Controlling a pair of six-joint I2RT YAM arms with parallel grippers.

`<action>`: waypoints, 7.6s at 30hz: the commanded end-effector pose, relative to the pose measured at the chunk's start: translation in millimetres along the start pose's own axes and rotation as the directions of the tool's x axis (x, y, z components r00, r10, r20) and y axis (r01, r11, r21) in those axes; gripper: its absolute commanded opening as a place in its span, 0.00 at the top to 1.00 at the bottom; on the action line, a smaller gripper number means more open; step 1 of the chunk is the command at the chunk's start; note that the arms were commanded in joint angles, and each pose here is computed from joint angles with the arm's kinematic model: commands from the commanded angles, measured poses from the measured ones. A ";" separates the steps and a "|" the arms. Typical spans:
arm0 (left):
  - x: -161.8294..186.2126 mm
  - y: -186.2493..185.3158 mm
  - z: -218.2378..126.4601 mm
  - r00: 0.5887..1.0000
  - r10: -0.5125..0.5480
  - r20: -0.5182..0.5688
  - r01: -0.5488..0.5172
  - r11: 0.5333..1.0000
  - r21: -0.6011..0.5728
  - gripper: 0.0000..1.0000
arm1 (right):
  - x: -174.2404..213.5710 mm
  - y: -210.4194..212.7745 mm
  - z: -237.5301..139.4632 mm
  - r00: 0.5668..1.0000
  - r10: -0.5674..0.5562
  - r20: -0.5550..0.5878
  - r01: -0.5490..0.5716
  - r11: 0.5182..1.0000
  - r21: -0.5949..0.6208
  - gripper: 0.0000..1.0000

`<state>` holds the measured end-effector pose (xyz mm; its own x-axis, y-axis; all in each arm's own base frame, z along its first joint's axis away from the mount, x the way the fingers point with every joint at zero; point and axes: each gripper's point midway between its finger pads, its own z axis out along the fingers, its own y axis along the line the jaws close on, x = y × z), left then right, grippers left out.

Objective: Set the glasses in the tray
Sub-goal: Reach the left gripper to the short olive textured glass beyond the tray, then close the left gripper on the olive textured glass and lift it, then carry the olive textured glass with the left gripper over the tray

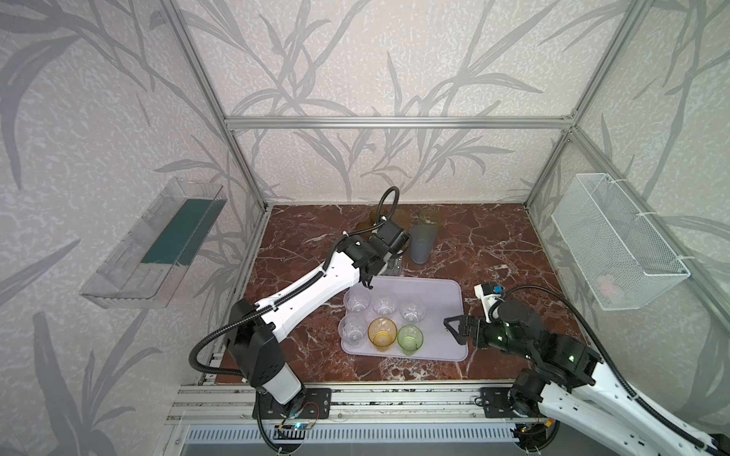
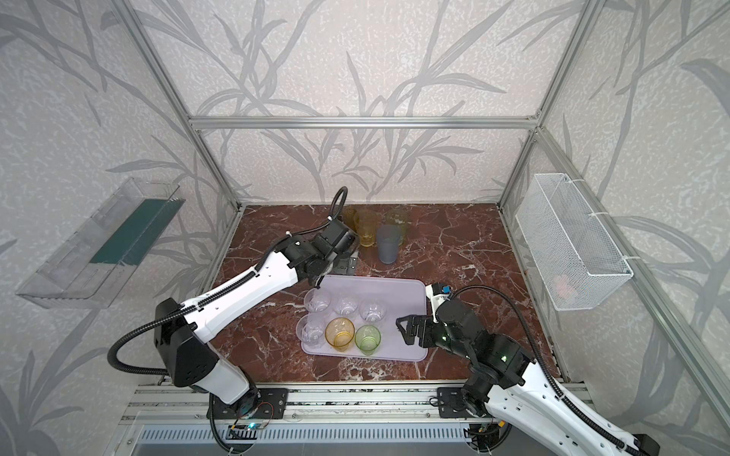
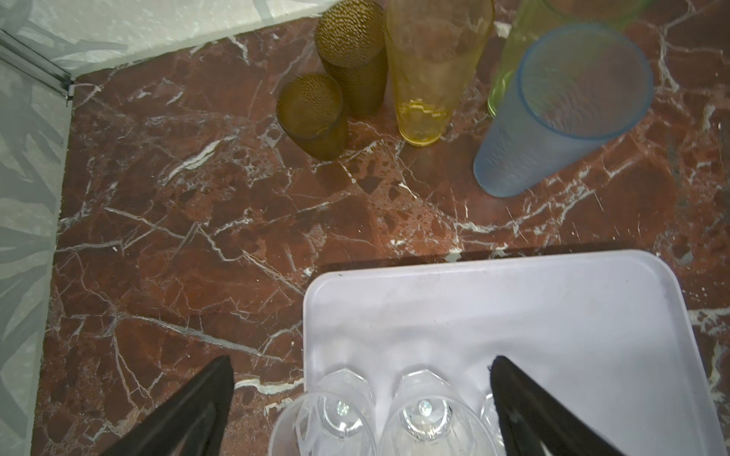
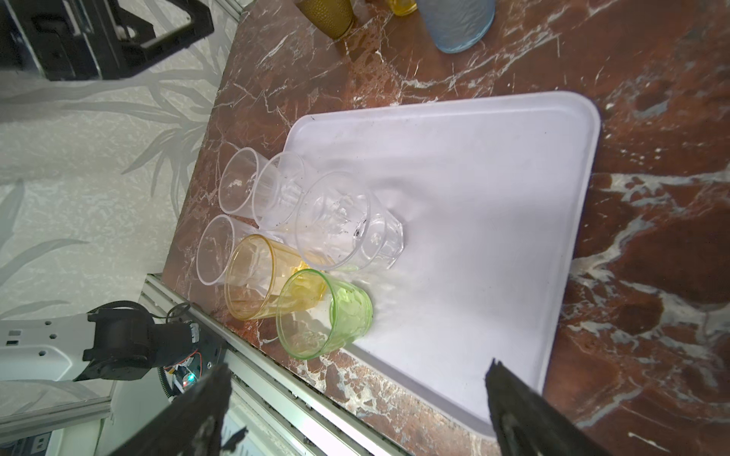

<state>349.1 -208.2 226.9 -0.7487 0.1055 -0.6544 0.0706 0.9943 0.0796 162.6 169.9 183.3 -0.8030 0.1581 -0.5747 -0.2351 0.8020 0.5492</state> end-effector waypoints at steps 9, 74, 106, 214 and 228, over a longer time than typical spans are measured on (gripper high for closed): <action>-63.2 46.2 13.6 0.967 -0.216 0.138 0.204 0.974 0.095 0.01 | -16.8 -6.1 -23.1 0.999 -0.027 0.024 0.025 0.997 0.072 0.01; -46.0 90.4 223.6 0.880 -0.414 -0.235 0.467 0.846 0.256 0.39 | -82.2 -22.1 8.5 0.939 0.258 0.228 -0.267 0.964 0.011 0.01; -45.6 86.5 240.5 0.906 -0.332 -0.263 0.384 0.905 0.181 0.94 | -76.9 -37.3 15.6 0.916 0.338 0.217 -0.348 0.938 0.006 0.01; 83.5 -130.4 -93.7 0.977 0.211 -0.023 -0.176 0.865 0.470 1.00 | -30.4 -33.4 2.9 0.907 0.397 0.139 -0.370 0.910 -0.188 0.01; 109.5 -154.8 -88.4 0.953 0.299 -0.046 -0.241 0.842 0.483 1.00 | -22.4 -42.9 2.5 0.892 0.427 0.149 -0.402 0.899 -0.171 0.01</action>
<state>198.4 -343.3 197.0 -0.7357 0.4052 -0.5427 0.5485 0.8265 -0.1266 193.9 136.7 177.4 -0.7369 0.5589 -0.3803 -0.0070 0.5562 0.8310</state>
